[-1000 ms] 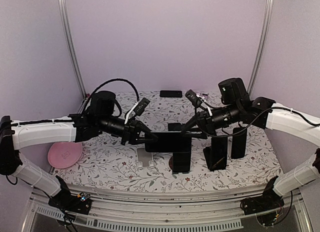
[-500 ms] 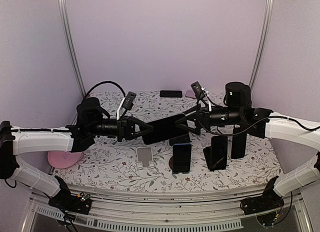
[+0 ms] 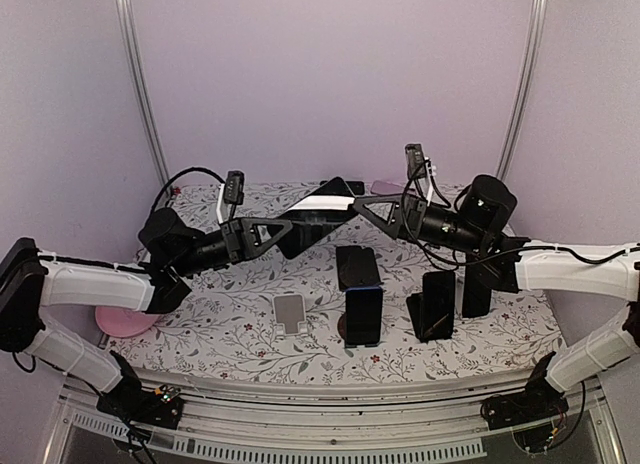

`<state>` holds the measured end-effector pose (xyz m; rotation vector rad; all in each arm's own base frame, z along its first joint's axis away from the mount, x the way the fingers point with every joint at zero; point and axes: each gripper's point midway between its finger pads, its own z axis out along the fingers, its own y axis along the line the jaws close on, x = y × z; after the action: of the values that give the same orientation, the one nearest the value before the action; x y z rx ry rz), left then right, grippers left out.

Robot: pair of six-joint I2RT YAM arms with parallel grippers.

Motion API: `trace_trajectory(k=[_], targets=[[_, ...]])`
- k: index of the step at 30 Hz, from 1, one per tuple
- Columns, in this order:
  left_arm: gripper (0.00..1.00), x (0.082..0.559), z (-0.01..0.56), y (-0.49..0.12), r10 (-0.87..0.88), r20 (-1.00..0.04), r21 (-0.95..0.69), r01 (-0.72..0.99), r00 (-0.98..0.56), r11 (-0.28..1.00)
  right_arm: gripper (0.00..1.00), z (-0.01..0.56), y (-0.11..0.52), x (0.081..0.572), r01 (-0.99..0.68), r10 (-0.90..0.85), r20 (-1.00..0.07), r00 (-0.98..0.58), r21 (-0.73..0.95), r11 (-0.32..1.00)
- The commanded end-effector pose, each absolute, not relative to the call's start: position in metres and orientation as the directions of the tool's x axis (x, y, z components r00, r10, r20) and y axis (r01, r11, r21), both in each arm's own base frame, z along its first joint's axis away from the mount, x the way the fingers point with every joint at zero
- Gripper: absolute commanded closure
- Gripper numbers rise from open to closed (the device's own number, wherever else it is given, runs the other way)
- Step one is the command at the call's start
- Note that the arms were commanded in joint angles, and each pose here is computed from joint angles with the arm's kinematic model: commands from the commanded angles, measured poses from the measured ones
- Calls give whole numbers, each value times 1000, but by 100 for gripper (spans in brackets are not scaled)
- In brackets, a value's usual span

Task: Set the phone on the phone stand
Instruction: Pass from the left arm to the right

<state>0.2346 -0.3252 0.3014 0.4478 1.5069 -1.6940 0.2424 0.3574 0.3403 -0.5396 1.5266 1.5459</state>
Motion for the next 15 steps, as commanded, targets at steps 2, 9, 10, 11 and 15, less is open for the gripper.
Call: trace_trajectory(k=[2,9,10,11,15], targets=[[100,239,335,-313,-477,-684,-621,784,-552,-16,43,356,368,235,-774,343,-729,-592,633,8],[100,237,334,-320,-468,-685,-621,783,-559,-27,62,361,374,237,-759,370,-702,-608,651,-14],[100,237,333,-321,-465,-685,-622,783,-560,-27,66,360,374,238,-757,375,-700,-607,653,-8],[100,236,332,-322,-461,-686,-623,782,-563,-28,68,361,374,239,-757,381,-699,-605,653,-5],[100,233,330,-325,-447,-689,-624,780,-570,-32,77,362,375,240,-760,385,-701,-600,650,-3]])
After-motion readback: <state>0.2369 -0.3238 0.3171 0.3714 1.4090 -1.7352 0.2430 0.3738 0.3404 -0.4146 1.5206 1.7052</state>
